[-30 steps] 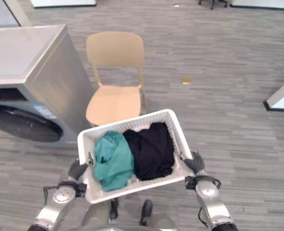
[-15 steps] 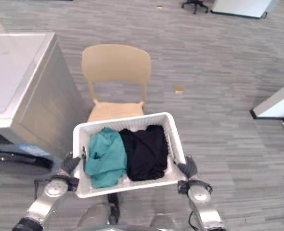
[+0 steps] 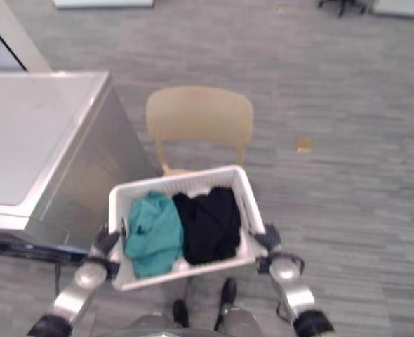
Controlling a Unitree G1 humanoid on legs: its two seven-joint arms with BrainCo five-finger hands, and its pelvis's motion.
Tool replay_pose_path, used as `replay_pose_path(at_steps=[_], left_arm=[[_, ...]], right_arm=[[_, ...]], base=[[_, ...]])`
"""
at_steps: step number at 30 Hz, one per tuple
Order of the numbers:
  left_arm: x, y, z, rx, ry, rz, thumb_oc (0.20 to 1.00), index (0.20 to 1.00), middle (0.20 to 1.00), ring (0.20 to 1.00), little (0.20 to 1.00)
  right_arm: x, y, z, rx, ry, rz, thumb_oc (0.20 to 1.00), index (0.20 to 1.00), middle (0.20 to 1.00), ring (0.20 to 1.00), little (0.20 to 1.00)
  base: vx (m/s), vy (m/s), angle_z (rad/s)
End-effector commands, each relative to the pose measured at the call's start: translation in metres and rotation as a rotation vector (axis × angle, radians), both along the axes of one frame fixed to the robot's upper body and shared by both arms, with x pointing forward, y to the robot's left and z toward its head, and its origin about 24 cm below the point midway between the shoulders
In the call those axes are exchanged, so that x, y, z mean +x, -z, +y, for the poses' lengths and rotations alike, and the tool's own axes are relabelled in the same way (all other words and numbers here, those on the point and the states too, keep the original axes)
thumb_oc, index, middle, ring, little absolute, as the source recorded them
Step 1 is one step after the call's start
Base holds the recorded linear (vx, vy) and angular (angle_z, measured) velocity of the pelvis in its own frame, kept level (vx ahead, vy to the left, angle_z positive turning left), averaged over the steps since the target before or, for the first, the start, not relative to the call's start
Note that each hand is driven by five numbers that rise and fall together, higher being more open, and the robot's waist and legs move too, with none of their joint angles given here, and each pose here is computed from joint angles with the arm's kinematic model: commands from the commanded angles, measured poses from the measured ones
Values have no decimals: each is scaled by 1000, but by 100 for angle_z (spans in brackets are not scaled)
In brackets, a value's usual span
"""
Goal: Grab the laundry basket,head to the washer,open it,put in the laundry and shut it.
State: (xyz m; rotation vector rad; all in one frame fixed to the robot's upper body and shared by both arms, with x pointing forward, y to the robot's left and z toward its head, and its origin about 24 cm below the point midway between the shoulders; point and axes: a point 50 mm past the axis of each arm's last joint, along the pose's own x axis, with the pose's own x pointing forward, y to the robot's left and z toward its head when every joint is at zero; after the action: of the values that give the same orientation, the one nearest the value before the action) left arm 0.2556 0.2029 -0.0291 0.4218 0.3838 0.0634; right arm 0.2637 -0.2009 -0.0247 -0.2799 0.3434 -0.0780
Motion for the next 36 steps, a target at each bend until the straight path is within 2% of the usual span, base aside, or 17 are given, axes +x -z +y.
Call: replay_pose_path(at_steps=[1, 7, 11, 12, 13, 14, 15, 24, 30, 36], left_arm=[[59, -62, -46, -89, 71, -318, 200, 200, 200, 200, 200], [102, -101, -47, 20, 26, -421, 200, 200, 200, 200, 200], [113, -113, -42, 64, -5, -444, 200, 200, 200, 200, 200], [117, -118, -38, 106, -19, -450, 288, 288, 288, 288, 288], [119, -121, -36, 115, -27, -457, 856, 856, 856, 856, 856], [119, -121, -36, 115, -27, -458, 856, 856, 856, 856, 856], [121, -124, -35, 116, -33, -464, 1000, 1000, 1000, 1000, 1000], [109, -112, -32, 84, -76, -458, 1000, 1000, 1000, 1000, 1000], [81, -79, -24, -20, -122, -396, 1000, 1000, 1000, 1000, 1000], [66, -77, -9, -20, -156, -424, 1000, 1000, 1000, 1000, 1000]], right_arm=[[21, -30, 55, 181, -138, -181, 200, 200, 200, 200, 200], [54, -56, 80, 177, -158, -258, 200, 200, 200, 200, 200], [61, -62, 85, 177, -155, -276, 200, 200, 200, 200, 200], [63, -63, 87, 181, -150, -276, 200, 200, 200, 200, 200], [64, -63, 89, 187, -150, -276, 548, 548, 548, 548, 548], [64, -63, 89, 187, -150, -277, 548, 548, 548, 548, 548], [66, -64, 90, 190, -149, -277, 1000, 1000, 1000, 1000, 1000], [55, -46, 85, 200, -124, -211, 1000, 1000, 1000, 1000, 1000], [35, -19, 70, 201, -74, -118, 1000, 1000, 1000, 1000, 1000], [31, -19, 50, 149, -43, -132, 1000, 1000, 1000, 1000, 1000]], base=[[-272, 27, 4], [-126, 38, -9], [-53, 40, -4], [-28, 80, -2], [-18, 63, -1], [2, 36, 0], [0, 0, 0], [7, 29, 4], [0, 0, 0], [3, -6, 0]])
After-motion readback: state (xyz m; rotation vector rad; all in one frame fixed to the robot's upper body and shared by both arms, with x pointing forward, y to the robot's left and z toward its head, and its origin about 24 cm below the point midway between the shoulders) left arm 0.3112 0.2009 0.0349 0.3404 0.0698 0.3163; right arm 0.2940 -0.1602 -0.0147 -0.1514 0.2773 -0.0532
